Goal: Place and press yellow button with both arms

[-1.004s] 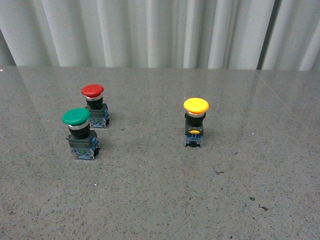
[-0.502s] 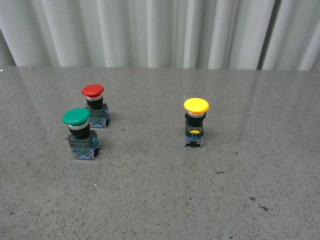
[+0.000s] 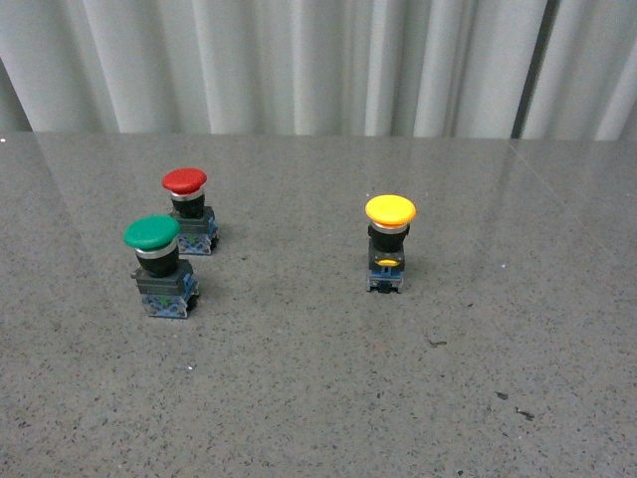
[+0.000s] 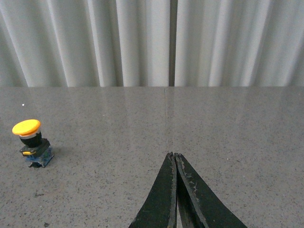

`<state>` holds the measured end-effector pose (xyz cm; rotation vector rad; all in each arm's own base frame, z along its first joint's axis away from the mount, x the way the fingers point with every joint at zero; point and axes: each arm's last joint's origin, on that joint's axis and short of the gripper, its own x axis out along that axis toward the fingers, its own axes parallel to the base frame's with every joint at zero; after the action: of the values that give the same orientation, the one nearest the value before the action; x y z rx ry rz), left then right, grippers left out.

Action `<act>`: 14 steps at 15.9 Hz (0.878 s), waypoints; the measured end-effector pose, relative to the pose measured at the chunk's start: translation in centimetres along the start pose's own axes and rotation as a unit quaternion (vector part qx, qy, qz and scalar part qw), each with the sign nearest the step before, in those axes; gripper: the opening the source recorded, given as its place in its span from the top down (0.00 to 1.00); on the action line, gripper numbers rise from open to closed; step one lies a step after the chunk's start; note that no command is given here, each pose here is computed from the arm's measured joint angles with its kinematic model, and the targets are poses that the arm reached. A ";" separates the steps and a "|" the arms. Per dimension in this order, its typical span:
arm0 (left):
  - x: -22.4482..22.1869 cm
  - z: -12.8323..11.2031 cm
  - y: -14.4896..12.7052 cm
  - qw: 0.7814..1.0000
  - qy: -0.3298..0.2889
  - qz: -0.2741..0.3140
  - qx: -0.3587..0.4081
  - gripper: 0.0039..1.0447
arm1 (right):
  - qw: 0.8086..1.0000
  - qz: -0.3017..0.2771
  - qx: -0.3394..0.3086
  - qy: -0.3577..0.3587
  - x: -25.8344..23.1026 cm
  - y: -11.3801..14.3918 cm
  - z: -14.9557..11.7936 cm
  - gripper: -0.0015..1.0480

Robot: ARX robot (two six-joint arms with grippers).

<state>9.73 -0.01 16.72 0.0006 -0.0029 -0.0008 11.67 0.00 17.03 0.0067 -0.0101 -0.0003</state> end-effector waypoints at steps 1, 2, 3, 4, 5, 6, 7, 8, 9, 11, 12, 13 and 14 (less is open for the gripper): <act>0.0 0.0 0.0 1.000 0.000 0.000 0.000 0.06 | 1.000 0.000 0.000 -0.002 -0.2 0.0 0.0 0.98; 0.0 0.0 0.0 1.000 0.000 0.000 0.000 0.06 | 1.000 0.000 0.000 -0.004 -0.3 0.0 0.1 0.98; 0.0 0.0 0.0 1.000 0.000 0.000 0.000 0.06 | 1.000 0.000 0.000 -0.001 -0.4 0.0 0.0 0.98; 0.0 0.0 0.0 1.000 0.000 0.000 0.000 0.06 | 1.000 0.000 0.000 -0.001 -0.5 0.0 0.0 0.98; 0.0 0.0 0.0 1.000 0.000 0.000 0.000 0.06 | 1.000 0.000 0.000 -0.001 -0.7 0.0 0.0 0.98; 0.0 0.0 0.0 1.000 0.000 0.000 0.000 0.06 | 1.000 0.000 0.000 -0.002 -0.7 0.0 0.0 0.98; 0.0 0.0 0.0 1.000 0.000 0.000 0.000 0.06 | 1.000 0.000 0.000 -0.002 -0.8 0.0 0.0 0.98; 0.0 0.0 0.0 1.000 0.000 0.000 0.000 0.06 | 1.000 0.000 0.000 0.005 -1.0 0.0 -0.2 0.98; 0.0 0.0 0.0 1.000 0.000 0.000 0.000 0.06 | 1.000 0.000 0.000 0.023 -1.8 0.0 -0.6 0.98; 0.0 0.0 0.0 1.000 0.000 0.000 0.000 0.06 | 1.000 0.000 0.000 0.006 -2.0 0.0 -0.4 0.98; 0.0 0.0 0.0 1.000 0.000 0.000 0.000 0.06 | 1.000 0.001 0.000 0.004 -2.0 0.0 -0.3 0.98; 0.0 0.0 0.0 1.000 0.000 0.001 0.000 0.06 | 1.000 0.000 0.000 0.002 -2.0 0.0 -0.3 0.98; 0.0 0.0 0.0 1.000 0.000 0.000 0.000 0.06 | 1.000 0.000 0.000 0.004 -2.0 0.0 -0.3 0.98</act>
<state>9.73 -0.01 16.72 0.0006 -0.0029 -0.0011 9.72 0.00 16.69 0.0063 -0.0029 0.0004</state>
